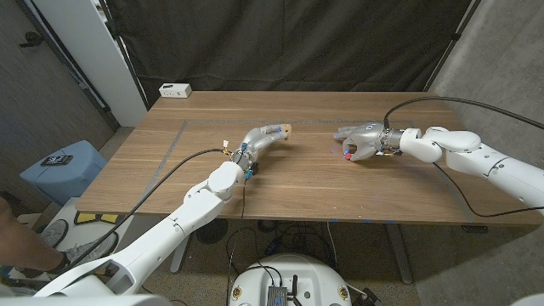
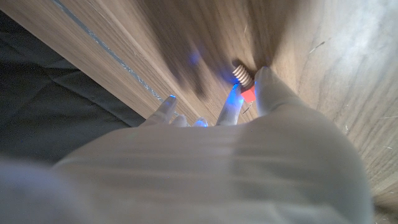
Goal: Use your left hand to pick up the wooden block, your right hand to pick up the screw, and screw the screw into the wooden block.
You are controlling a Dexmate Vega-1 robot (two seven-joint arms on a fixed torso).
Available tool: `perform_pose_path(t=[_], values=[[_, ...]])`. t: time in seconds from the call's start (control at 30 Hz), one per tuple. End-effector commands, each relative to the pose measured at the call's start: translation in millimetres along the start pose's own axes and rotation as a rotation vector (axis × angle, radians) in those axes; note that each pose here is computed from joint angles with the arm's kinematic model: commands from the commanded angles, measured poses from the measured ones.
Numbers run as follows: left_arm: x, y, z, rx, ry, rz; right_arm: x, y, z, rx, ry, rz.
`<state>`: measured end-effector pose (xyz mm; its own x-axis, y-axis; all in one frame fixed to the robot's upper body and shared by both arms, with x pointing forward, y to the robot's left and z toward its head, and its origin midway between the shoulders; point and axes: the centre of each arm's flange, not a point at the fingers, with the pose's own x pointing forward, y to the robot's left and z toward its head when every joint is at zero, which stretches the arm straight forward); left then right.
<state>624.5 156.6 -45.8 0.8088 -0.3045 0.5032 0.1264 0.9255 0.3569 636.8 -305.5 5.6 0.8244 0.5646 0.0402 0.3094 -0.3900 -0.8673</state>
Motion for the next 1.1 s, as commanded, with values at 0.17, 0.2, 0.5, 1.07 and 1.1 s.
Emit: perform_pose_path(t=[0.17,0.2,0.5,1.07,1.1], values=[[-3.0,-0.6,-1.4,0.000,0.002,0.001,-5.4,-7.7,-2.6,0.027,0.016,-0.024],[-3.1,-0.6,-1.4,0.000,0.001,0.001,-6.5,-9.0,-2.9,0.039,0.019,-0.029],[-2.4,-1.5,-0.8,0.004,-0.003,-0.004,-12.6,-14.9,-4.2,0.113,0.046,-0.049],[-1.2,-4.9,-0.3,0.005,-0.007,-0.018,-24.7,-27.1,-2.5,0.295,0.086,-0.096],[-1.3,-5.1,-0.2,0.005,-0.008,-0.019,-25.7,-28.1,-3.0,0.317,0.088,-0.102]])
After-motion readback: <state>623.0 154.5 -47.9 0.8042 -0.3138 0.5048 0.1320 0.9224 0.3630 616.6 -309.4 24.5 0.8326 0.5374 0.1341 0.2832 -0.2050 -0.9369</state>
